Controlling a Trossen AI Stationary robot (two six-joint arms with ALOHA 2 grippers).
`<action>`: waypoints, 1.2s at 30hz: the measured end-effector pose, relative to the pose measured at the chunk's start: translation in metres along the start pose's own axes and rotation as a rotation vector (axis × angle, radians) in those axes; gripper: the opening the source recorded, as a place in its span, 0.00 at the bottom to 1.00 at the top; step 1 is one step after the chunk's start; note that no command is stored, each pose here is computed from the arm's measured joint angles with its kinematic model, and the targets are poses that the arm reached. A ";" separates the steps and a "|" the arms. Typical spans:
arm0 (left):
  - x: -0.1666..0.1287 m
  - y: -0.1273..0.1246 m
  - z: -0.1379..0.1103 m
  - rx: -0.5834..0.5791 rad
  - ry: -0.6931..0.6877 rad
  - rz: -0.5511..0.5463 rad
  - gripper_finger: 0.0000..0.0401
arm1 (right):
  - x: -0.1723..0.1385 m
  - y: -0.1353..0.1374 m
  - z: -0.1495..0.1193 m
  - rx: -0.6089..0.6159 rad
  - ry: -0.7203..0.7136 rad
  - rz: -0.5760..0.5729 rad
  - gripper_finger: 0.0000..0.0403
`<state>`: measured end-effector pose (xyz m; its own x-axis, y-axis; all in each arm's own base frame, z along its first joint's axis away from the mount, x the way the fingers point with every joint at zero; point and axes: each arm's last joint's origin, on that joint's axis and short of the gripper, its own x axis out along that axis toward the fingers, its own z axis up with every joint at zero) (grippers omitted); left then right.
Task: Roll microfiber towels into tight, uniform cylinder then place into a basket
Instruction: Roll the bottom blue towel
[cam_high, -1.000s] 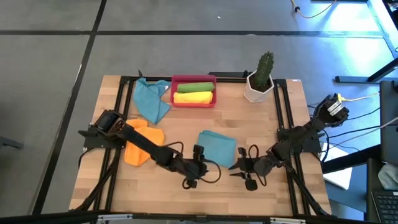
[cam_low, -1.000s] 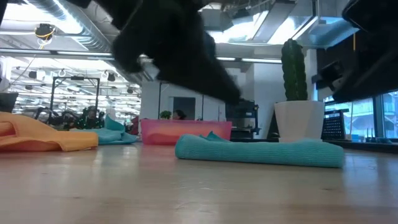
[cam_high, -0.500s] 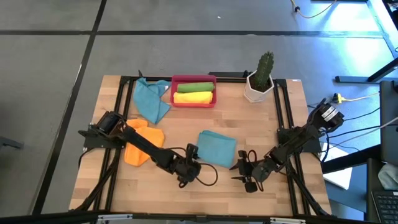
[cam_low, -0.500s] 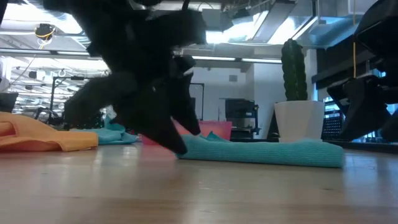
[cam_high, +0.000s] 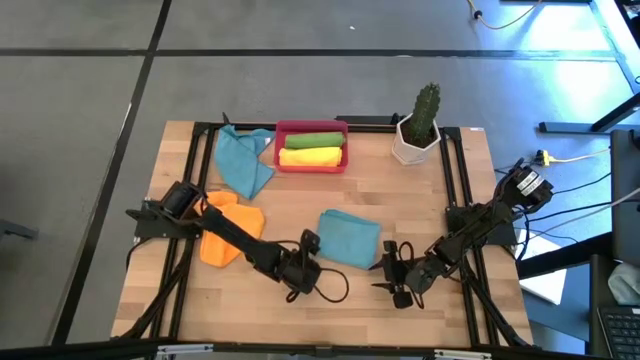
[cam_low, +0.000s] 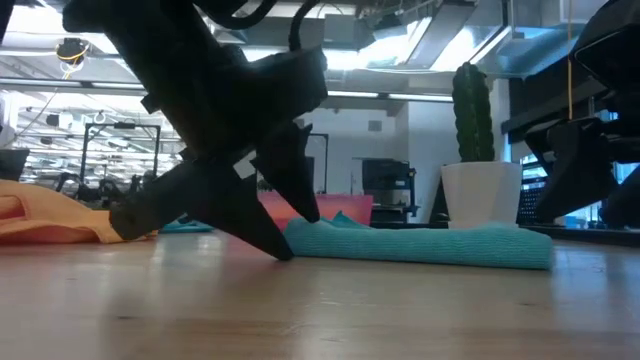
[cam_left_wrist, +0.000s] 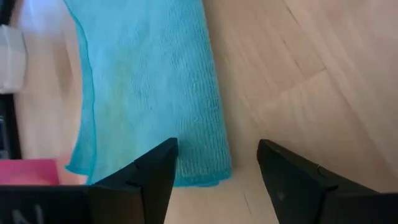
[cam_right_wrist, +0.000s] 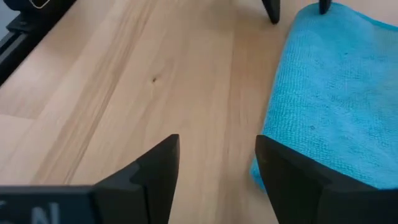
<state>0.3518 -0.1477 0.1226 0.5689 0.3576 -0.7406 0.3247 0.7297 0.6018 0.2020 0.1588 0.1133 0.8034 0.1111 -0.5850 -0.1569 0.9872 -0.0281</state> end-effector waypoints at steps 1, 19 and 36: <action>0.001 -0.001 0.000 0.016 0.002 0.006 0.54 | 0.000 0.000 0.000 0.000 -0.001 -0.004 0.53; 0.010 0.004 -0.004 0.123 0.049 0.080 0.54 | 0.000 0.000 0.000 0.001 -0.007 -0.018 0.53; 0.015 0.007 -0.006 0.121 0.049 0.047 0.27 | 0.001 0.002 0.007 -0.137 -0.018 -0.045 0.53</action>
<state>0.3582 -0.1333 0.1138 0.5487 0.4199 -0.7229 0.3894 0.6368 0.6655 0.2067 0.1613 0.1188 0.8213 0.0707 -0.5660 -0.1969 0.9665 -0.1649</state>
